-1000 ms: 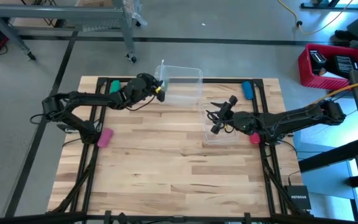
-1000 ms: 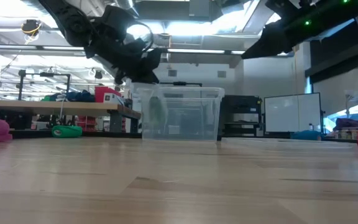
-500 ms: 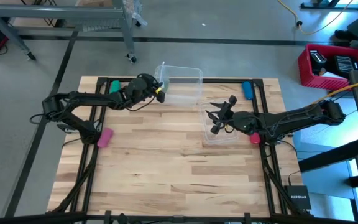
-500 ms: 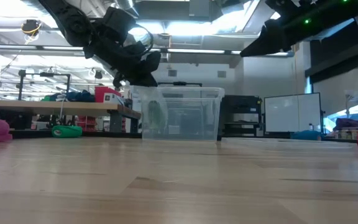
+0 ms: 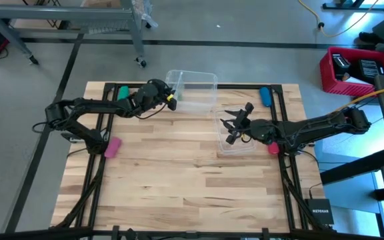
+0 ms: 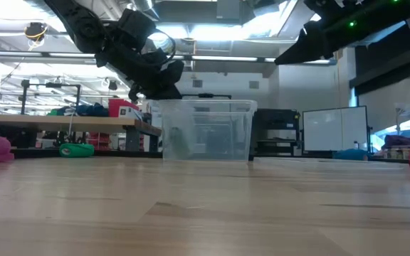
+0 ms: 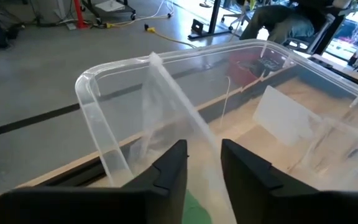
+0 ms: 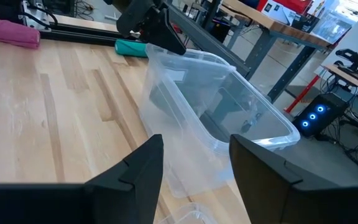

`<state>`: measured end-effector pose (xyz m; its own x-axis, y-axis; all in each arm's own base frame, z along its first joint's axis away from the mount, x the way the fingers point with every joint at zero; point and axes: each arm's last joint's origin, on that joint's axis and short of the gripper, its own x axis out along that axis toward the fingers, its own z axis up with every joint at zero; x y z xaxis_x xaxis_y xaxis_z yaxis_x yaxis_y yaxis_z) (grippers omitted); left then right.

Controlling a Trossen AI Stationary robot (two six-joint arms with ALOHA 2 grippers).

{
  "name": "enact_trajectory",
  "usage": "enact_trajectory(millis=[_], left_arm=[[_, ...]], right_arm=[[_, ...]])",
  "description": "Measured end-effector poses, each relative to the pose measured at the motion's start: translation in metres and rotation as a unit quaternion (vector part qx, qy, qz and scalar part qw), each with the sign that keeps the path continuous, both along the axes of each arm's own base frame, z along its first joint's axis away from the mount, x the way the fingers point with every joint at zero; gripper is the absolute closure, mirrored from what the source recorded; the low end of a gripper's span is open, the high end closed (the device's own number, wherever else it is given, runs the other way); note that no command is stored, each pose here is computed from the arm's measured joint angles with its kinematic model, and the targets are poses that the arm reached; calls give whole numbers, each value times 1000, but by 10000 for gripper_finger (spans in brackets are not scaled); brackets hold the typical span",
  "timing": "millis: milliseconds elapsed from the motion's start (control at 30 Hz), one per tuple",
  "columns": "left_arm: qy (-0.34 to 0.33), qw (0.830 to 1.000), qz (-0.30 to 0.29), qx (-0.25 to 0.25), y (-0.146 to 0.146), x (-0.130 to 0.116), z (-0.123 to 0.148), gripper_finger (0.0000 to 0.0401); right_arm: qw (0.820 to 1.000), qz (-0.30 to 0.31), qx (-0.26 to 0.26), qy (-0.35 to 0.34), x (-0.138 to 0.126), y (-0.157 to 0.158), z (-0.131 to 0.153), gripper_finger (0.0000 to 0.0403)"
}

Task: Roll bandage
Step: Put the packed rolled green bandage into the transparent bin

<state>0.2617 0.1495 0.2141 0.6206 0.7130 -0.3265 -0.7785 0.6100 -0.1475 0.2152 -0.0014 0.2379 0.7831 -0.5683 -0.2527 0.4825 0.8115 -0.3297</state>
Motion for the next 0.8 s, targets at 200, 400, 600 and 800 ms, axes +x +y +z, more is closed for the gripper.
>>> enact_trajectory(millis=[200,400,600,800], left_arm=[[-4,1000,0,2,0,0,1,285],[-17,999,-17,35,-3,0,15,282],[-22,990,-103,90,-8,22,43,282],[73,982,-144,93,9,66,63,287]], right_arm=[[1000,1,1,0,0,0,0,217],[1000,7,7,0,0,0,-1,217],[1000,8,5,-1,0,0,0,217],[1000,7,4,0,0,0,0,217]])
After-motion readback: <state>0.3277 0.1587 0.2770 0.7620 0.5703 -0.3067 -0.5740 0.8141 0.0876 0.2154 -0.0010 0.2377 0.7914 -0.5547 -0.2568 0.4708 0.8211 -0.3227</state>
